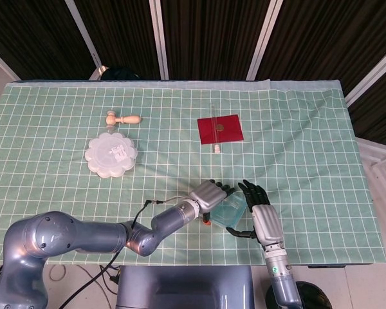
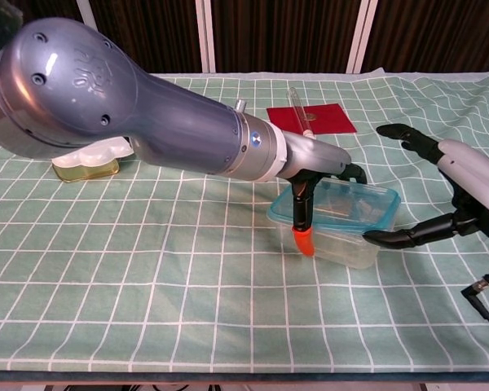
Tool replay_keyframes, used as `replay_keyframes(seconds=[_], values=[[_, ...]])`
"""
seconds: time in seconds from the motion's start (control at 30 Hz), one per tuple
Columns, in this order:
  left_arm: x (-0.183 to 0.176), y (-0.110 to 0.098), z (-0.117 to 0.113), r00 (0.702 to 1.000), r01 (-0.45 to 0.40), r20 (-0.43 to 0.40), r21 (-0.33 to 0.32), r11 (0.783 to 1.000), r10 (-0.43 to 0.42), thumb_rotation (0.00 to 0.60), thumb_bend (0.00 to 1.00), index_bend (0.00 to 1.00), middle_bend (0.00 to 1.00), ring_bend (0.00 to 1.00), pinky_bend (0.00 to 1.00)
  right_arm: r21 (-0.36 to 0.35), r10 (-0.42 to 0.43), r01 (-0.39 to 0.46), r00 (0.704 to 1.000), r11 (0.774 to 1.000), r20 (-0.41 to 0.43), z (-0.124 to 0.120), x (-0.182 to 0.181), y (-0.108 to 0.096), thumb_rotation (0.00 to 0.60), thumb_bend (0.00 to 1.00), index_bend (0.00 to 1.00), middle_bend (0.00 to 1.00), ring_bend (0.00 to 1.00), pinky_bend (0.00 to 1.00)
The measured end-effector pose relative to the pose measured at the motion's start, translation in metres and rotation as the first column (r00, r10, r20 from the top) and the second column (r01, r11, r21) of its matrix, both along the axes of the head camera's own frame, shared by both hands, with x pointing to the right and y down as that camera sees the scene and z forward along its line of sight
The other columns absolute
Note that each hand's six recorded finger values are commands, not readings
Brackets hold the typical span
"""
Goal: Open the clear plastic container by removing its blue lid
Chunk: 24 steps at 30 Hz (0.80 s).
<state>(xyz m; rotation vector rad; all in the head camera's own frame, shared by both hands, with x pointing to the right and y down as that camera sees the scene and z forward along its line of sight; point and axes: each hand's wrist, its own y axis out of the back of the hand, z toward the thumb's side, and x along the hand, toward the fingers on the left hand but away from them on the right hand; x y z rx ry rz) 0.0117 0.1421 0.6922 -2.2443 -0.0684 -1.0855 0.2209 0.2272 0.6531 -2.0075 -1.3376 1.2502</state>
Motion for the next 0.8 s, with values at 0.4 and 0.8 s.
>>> replay_keyframes(seconds=[0.4,0.8], values=[[0.0,0.001,-0.001,1.0,-0.014,0.011,0.007,1.0,0.014,0.6,0.0,0.03,0.06,0.09,0.25,0.002,0.018,-0.018,1.0,1.0,0.015,-0.001,-0.004,-0.004,0.6,0.26,0.0,0.0,0.0,0.0],[0.003,-0.002,-0.004,1.0,-0.01,0.006,0.028,1.0,0.01,0.6,0.0,0.01,0.05,0.09,0.25,0.005,0.032,-0.032,0.999,0.999,0.02,-0.002,-0.007,-0.009,0.6,0.26,0.0,0.0,0.0,0.0]])
